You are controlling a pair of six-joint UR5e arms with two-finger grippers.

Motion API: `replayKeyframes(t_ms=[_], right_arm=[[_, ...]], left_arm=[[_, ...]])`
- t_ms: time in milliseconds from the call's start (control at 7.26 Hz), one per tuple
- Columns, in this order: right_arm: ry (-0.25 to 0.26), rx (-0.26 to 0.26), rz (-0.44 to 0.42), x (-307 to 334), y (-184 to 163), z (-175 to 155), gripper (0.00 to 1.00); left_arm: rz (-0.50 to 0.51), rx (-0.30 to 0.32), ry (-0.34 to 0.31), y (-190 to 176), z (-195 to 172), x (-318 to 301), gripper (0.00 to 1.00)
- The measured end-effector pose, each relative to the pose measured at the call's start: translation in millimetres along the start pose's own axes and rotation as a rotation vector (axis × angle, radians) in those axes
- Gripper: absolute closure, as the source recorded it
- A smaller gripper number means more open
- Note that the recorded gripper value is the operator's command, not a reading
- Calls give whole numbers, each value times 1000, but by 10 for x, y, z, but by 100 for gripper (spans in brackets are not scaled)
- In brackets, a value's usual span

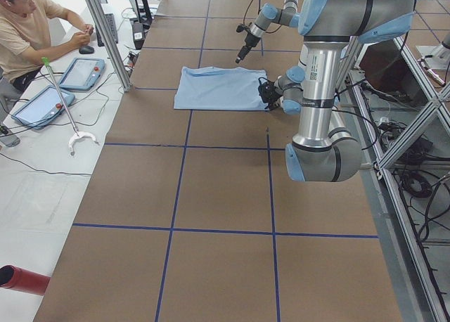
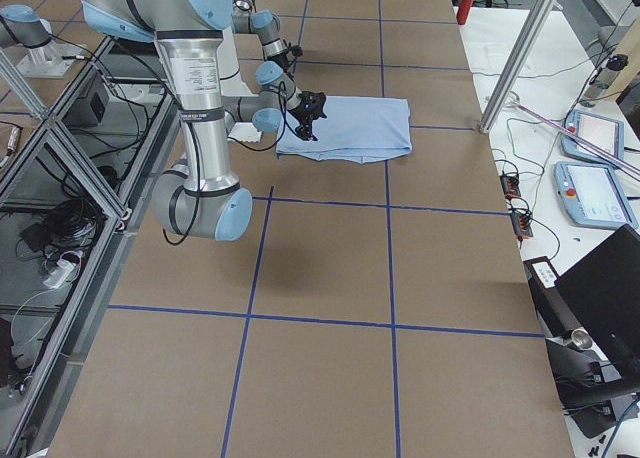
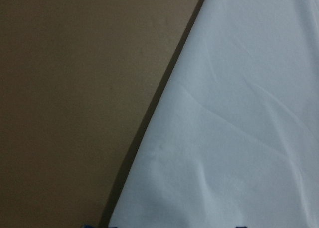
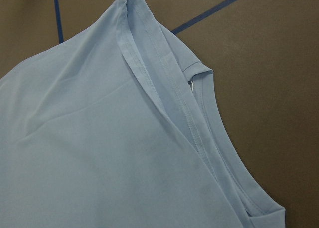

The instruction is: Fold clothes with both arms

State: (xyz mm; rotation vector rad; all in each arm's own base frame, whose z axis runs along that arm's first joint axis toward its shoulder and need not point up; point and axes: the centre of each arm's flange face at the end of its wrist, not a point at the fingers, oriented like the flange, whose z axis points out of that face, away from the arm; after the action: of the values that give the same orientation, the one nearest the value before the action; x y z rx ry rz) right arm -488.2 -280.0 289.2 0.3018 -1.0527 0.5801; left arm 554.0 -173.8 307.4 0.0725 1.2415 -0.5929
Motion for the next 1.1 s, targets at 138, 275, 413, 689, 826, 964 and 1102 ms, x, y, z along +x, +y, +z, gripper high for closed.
replayKeyframes(t_ms=[138,275,413,689,826,964,1102], right_arm=[[0,0,0,0,0,0,0],[1,0,0,4,0,3,0],[2,1,0,8,0,7,0],[4,1,-1,17,1,14,0],[6,2,-2,27,2,22,0],[9,2,-2,35,4,34,0],[11,2,-2,40,9,41,0]], left_arm=[[6,-8,-1,-8,-26,5,17],[9,-23,-5,-13,-58,7,17],[13,-32,-13,-12,-76,1,17],[26,-43,-55,14,-123,12,17],[33,-54,-80,41,-140,17,17],[38,-60,-98,66,-125,3,17],[42,-64,-110,85,-101,-17,16]])
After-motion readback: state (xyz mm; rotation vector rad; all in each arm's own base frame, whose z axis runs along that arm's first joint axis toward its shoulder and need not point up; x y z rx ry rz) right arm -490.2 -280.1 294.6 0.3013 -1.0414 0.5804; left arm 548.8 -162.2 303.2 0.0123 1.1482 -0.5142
